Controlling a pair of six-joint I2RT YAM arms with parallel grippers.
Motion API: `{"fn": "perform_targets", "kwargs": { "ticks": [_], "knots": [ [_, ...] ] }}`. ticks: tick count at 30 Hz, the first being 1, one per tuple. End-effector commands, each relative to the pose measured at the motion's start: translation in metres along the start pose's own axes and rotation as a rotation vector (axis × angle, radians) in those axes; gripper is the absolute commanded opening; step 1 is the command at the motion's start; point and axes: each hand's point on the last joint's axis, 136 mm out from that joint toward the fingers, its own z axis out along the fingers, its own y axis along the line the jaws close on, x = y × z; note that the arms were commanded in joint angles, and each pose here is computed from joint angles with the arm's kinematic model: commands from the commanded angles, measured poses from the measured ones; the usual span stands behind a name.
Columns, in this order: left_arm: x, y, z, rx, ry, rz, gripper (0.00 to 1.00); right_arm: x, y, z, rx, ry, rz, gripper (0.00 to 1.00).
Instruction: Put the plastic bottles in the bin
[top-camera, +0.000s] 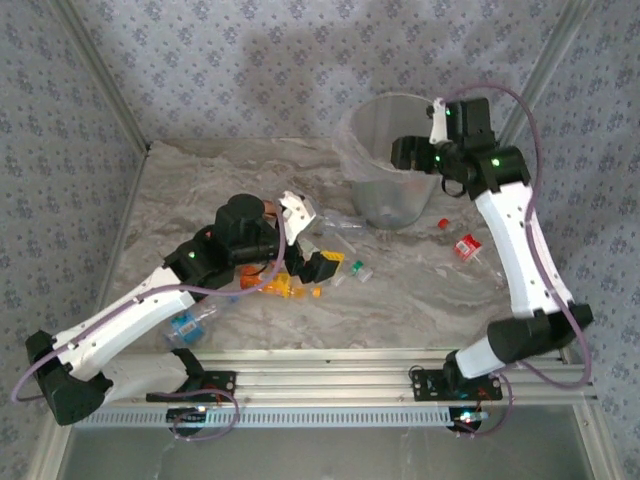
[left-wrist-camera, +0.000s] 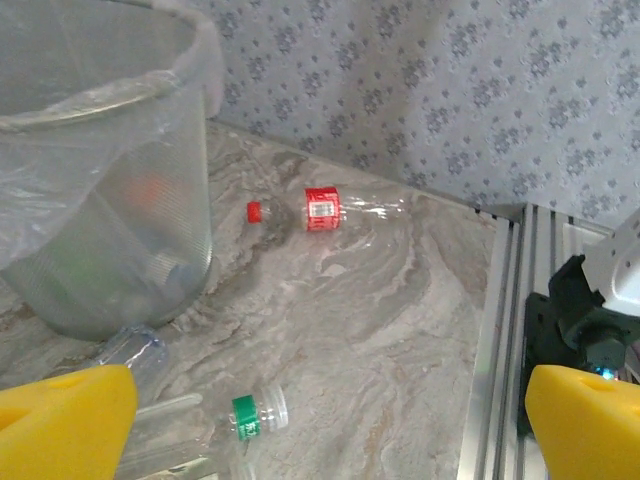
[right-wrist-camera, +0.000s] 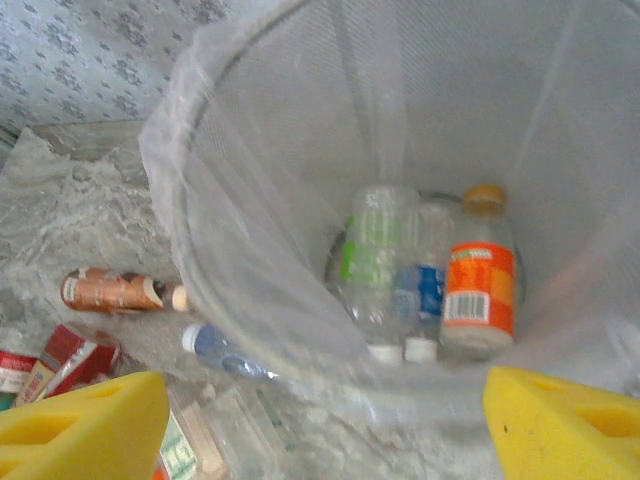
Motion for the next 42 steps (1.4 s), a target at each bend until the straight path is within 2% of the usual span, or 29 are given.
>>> {"fn": "perform_targets", "kwargs": {
  "ticks": [1,8,16,20,24,32,42],
  "knots": [
    [-0.011,-0.012,-0.001,0.041,-0.008,0.043,0.99,0.010,-0.009,-0.027,0.039,-0.055,0.008,0.85],
    [-0.007,-0.020,0.002,0.055,0.004,0.054,1.00,0.078,-0.053,-0.045,0.185,0.019,0.097,0.88],
    [-0.007,-0.020,0.003,0.047,0.003,0.045,0.99,0.142,-0.121,-0.010,0.229,0.122,0.399,0.98],
    [-0.008,-0.019,0.001,0.038,-0.001,0.051,1.00,0.161,-0.158,0.006,0.307,0.149,0.497,1.00],
    [-0.008,-0.019,0.000,0.035,-0.001,0.052,1.00,0.174,-0.189,0.026,0.299,0.167,0.615,1.00],
    [-0.007,-0.016,0.000,0.020,0.002,0.062,1.00,0.186,-0.231,0.046,0.397,0.257,0.628,1.00],
    [-0.006,-0.015,0.001,0.016,0.011,0.067,1.00,0.207,-0.268,0.061,0.474,0.303,0.667,1.00]
  ]
}}
